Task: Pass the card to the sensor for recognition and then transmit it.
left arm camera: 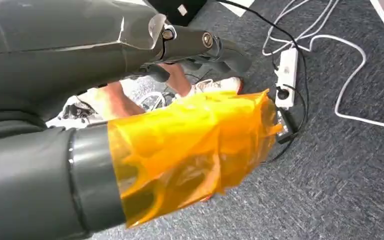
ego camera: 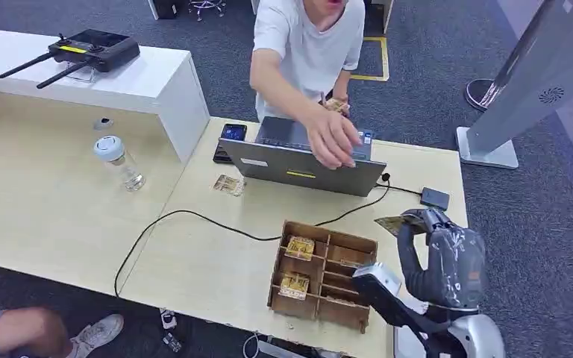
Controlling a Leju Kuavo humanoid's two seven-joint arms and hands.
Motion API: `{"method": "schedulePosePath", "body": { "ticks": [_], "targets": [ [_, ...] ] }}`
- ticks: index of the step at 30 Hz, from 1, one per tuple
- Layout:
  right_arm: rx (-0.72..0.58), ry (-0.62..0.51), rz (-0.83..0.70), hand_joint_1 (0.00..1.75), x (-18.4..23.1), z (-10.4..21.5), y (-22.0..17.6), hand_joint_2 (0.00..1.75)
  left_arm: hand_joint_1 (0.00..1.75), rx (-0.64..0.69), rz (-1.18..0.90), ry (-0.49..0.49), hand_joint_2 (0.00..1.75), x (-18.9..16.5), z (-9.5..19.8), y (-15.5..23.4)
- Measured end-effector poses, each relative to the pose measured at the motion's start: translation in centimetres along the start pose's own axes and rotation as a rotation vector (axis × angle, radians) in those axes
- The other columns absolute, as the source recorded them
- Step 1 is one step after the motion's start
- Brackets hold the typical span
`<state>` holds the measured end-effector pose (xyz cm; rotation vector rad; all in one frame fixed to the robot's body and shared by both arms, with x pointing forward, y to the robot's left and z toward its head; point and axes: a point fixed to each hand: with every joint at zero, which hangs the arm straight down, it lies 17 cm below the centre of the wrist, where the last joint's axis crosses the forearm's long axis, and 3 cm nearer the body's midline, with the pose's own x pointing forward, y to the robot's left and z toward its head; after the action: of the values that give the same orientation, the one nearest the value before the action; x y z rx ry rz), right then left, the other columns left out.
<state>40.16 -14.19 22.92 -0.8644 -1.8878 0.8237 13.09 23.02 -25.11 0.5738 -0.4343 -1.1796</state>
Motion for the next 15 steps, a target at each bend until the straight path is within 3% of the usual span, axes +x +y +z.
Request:
{"method": "schedulePosePath", "body": {
  "ticks": [15],
  "targets": [
    [-0.008, -0.078, 0.011, 1.75, 2.7, -4.3, -0.5, 1.75, 0.00, -0.006, -0.035, -0.031, 0.00, 0.8, -0.3, 0.4]
  ]
}}
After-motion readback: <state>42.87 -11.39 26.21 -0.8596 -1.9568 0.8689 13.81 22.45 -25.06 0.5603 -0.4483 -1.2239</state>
